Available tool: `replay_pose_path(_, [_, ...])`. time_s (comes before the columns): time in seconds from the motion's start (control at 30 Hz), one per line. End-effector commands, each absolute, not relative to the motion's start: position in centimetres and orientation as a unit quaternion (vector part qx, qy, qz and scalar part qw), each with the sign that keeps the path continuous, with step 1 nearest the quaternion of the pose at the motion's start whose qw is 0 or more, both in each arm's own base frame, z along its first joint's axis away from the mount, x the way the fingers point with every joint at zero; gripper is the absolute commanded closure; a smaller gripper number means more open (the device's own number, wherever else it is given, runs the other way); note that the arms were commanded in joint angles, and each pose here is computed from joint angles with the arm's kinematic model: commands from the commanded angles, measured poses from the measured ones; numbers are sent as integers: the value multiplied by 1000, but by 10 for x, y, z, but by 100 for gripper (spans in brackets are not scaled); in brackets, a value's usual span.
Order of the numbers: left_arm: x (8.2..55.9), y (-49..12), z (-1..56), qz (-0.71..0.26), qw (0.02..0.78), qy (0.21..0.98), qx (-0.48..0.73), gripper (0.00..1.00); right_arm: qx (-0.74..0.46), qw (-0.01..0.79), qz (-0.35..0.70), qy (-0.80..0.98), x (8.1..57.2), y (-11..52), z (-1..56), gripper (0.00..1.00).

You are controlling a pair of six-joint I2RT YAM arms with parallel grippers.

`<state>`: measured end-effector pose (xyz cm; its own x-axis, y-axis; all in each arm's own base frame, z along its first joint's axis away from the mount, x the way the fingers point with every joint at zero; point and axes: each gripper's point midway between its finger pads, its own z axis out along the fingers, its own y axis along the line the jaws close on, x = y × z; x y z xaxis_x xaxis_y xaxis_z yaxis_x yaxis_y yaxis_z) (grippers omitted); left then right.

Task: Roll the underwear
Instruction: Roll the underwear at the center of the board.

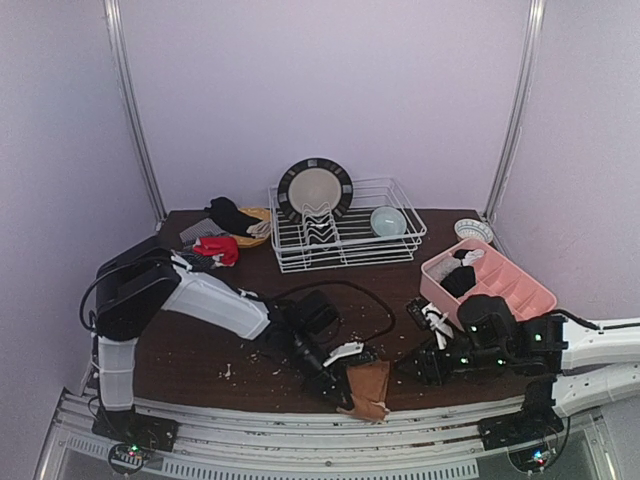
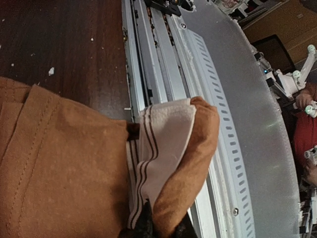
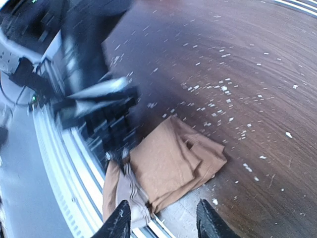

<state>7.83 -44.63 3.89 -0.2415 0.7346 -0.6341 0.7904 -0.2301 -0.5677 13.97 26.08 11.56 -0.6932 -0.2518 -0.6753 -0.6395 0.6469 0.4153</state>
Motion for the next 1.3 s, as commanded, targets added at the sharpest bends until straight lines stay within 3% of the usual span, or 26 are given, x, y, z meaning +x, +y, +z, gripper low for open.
replay_pose_path(0.0, [78, -434, 30, -502, -64, 670, 544, 100, -321, 308, 297, 845, 125, 264, 115, 55])
replay_pose_path(0.4, [104, -421, -9, -443, -142, 768, 441, 100, -405, 309, 271, 817, 101, 310, 103, 54])
replay_pose_path(0.5, [110, -415, -19, -430, -150, 787, 416, 100, -414, 318, 251, 815, 106, 321, 103, 61])
replay_pose_path(0.57, [116, -409, -28, -413, -156, 805, 398, 100, -422, 317, 236, 816, 109, 326, 102, 75])
replay_pose_path(0.63, [120, -405, -33, -399, -163, 817, 383, 100, -429, 314, 226, 816, 111, 329, 96, 80])
replay_pose_path(0.8, [125, -399, -42, -380, -173, 832, 366, 100, -453, 301, 206, 814, 108, 334, 90, 73])
replay_pose_path(0.9, [129, -396, -51, -364, -182, 841, 357, 100, -464, 277, 199, 818, 104, 336, 83, 70])
replay_pose_path(1.1, [133, -393, -58, -346, -185, 850, 351, 100, -417, 176, 129, 882, 103, 304, 27, 82])
replay_pose_path(1.27, [133, -389, -66, -330, -190, 855, 352, 100, -395, 155, 104, 899, 99, 281, 11, 83])
